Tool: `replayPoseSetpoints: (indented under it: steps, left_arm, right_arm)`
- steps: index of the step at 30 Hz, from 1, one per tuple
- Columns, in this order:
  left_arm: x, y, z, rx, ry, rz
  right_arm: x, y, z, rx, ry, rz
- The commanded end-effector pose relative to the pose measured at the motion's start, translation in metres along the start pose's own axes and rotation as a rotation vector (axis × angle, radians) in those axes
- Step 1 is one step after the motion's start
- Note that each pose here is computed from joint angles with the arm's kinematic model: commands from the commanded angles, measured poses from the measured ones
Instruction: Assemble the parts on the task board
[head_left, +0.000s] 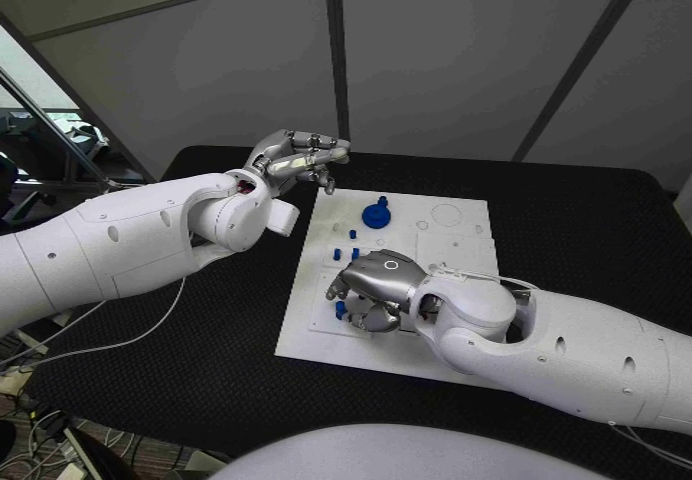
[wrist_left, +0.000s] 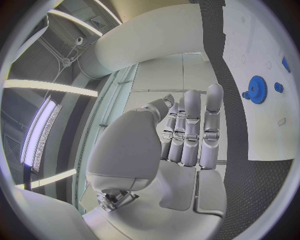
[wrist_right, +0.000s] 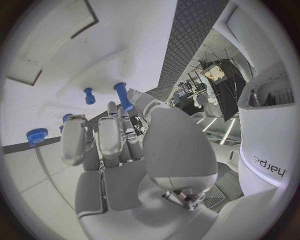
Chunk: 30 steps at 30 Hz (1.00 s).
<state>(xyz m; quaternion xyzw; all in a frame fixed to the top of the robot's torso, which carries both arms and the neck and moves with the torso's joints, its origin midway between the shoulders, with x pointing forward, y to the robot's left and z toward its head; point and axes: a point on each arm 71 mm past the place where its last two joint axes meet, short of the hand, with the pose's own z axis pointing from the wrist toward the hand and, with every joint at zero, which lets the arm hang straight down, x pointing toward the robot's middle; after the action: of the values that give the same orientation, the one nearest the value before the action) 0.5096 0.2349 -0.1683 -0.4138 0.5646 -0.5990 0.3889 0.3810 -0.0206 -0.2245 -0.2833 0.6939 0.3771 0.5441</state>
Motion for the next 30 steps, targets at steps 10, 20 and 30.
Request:
replayPoseSetpoints:
  steps: [10,20,30]
  left_arm:
    - [-0.0005,-0.0014,0.0001,0.003,0.005,-0.005]
    - [-0.0044,-0.0001,-0.0018,-0.001,-0.005,0.001]
    - [-0.004,0.0025,-0.0025,-0.007,-0.004,0.002]
  right_arm:
    - [-0.016,-0.007,-0.025,0.005,-0.168,0.077]
    - [-0.033,-0.066,-0.095,0.298,-0.243,0.363]
    - [-0.029,-0.104,-0.159,0.611,-0.168,0.434]
